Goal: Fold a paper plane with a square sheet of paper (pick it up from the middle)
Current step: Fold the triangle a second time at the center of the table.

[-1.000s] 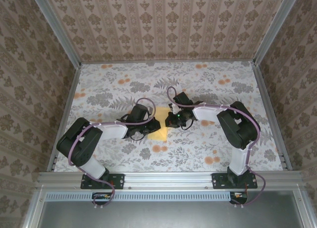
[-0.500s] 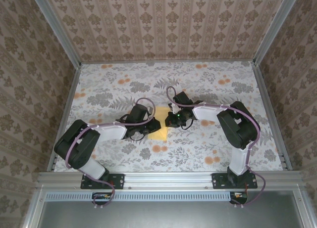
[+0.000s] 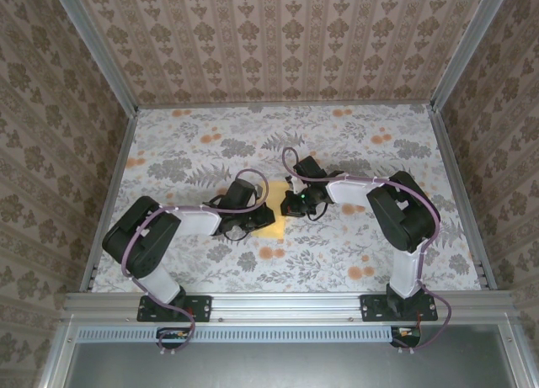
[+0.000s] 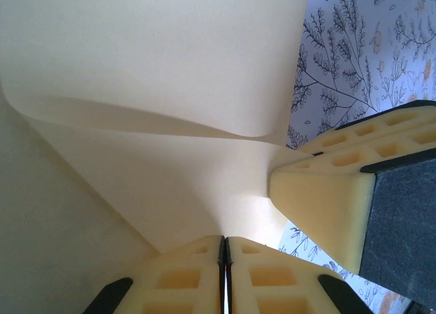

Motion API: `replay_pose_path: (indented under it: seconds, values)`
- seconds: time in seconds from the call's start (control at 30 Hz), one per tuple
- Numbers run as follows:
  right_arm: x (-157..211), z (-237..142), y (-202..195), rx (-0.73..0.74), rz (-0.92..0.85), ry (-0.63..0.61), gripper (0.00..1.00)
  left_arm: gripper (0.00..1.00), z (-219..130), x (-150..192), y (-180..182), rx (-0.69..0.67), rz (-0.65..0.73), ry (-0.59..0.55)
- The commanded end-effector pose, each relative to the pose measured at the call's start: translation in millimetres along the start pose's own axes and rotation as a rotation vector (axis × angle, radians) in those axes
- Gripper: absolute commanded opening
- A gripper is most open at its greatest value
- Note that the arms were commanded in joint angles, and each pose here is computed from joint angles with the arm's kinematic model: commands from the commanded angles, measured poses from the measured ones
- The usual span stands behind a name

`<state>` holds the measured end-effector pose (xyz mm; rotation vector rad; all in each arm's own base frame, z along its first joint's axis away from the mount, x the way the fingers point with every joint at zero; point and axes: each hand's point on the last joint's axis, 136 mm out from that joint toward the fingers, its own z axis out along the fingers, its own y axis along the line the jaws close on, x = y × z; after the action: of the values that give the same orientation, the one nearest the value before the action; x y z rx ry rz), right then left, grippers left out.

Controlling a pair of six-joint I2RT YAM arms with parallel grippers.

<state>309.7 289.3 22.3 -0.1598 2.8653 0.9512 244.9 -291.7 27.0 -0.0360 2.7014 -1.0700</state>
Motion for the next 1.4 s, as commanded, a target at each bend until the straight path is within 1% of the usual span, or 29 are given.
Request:
replay_pose_path:
  seconds: [0.0,0.2,0.3,0.37,0.43,0.53,0.6,0.63,0.7,0.77,0.83,0.93,1.07,1.17,1.37]
  values:
    - [0,4,-3,0.025,-0.015,0.02,0.06,0.12,4,0,4,-0.025,-0.005,0.001]
    - [-5,4,0,0.028,-0.028,0.019,0.06,0.11,5,4,14,-0.06,-0.029,0.008]
    - [-7,2,1,0.036,-0.031,0.018,0.09,0.1,5,5,18,-0.081,-0.04,0.012]
    - [-9,-4,0,0.056,-0.03,0.008,0.16,0.1,5,7,22,-0.099,-0.048,0.015]
    - [-11,-13,-1,0.073,-0.023,-0.018,0.25,0.1,5,8,25,-0.112,-0.056,0.017]
    - [-11,-32,-1,0.089,-0.011,-0.072,0.31,0.1,5,9,30,-0.126,-0.069,0.017]
    - [-7,-40,2,0.074,0.0,-0.097,0.3,0.1,6,10,31,-0.131,-0.075,0.019]
    - [0,-40,2,0.063,0.015,-0.095,0.28,0.1,6,11,31,-0.133,-0.076,0.019]
    - [13,-37,5,0.047,0.033,-0.084,0.24,0.1,7,10,32,-0.136,-0.081,0.017]
    - [28,-29,12,0.022,0.036,-0.061,0.16,0.1,8,11,33,-0.137,-0.084,0.017]
    - [39,-21,19,0.007,0.041,-0.039,0.1,0.09,8,11,34,-0.14,-0.089,0.017]
    - [49,-7,27,-0.012,0.043,-0.014,0.04,0.1,8,10,34,-0.141,-0.091,0.013]
    - [52,7,28,-0.011,0.051,0.009,0.02,0.09,8,11,34,-0.14,-0.091,0.014]
    - [49,10,29,-0.012,0.049,0.014,0.02,0.09,8,11,34,-0.141,-0.091,0.016]
    - [52,14,19,0.031,0.052,0.028,0.01,0.09,8,11,34,-0.143,-0.093,0.013]
